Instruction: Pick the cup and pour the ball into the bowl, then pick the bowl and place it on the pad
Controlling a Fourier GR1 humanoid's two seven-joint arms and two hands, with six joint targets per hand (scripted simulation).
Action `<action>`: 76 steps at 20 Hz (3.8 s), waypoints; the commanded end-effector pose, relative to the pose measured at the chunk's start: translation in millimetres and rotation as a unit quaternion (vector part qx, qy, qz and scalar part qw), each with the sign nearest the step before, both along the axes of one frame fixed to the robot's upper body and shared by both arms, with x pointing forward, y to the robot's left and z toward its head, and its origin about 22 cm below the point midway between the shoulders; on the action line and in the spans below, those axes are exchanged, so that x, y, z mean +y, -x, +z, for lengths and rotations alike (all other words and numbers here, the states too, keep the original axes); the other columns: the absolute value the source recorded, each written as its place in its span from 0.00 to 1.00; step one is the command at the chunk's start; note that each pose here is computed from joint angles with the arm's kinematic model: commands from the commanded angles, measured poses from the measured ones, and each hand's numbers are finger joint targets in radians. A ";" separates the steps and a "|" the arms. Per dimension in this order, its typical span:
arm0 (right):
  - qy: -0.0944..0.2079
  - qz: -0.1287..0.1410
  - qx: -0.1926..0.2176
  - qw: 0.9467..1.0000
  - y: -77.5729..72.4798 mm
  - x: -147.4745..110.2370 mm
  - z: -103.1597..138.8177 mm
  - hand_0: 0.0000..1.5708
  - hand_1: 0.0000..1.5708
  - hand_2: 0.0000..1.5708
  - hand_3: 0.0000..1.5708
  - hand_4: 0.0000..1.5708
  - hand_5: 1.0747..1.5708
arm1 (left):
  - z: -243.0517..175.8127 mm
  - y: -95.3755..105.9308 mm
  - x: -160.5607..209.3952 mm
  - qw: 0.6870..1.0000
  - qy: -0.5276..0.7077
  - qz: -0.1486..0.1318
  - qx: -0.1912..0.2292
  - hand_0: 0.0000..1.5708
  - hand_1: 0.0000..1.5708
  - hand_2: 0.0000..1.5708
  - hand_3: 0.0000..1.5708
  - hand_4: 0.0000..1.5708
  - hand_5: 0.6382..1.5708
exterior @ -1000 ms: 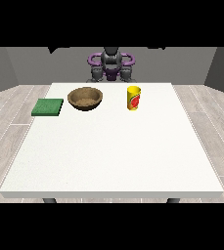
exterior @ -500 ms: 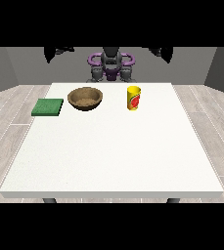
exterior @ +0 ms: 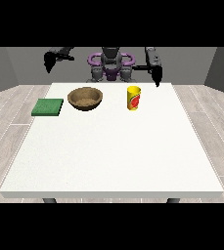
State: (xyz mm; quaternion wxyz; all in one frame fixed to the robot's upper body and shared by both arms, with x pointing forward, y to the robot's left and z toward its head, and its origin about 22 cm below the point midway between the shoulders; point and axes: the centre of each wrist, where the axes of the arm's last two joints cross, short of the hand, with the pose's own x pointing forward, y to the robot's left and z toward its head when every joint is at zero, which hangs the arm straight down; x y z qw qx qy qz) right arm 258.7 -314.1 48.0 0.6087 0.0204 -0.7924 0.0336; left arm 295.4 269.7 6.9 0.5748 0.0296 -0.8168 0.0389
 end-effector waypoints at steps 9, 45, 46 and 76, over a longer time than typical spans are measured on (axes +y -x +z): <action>0.004 0.032 -0.043 0.999 -6.4 -17.4 -9.0 0.00 0.00 0.00 0.00 0.00 1.00 | -54.4 -30.8 -25.8 0.999 -0.008 0.033 -0.023 0.00 0.00 0.00 0.00 0.00 0.94; 0.002 -0.006 0.061 0.998 -11.5 -56.6 -34.2 0.00 0.00 0.00 0.00 0.00 1.00 | 26.3 -96.0 65.9 0.894 -0.421 0.148 0.044 0.93 0.93 1.00 1.00 1.00 0.71; -0.006 -0.003 0.059 0.998 -20.4 -67.0 -19.8 0.00 0.00 0.00 0.00 0.00 0.99 | 15.6 -97.8 43.6 0.889 -0.432 0.144 0.049 0.93 0.93 1.00 1.00 1.00 0.69; -0.030 -0.005 0.111 0.993 -11.2 -95.5 -63.1 0.00 0.00 0.00 0.00 0.00 1.00 | 20.4 -101.5 -205.6 0.489 -0.864 0.070 -0.099 0.96 0.96 1.00 1.00 1.00 0.43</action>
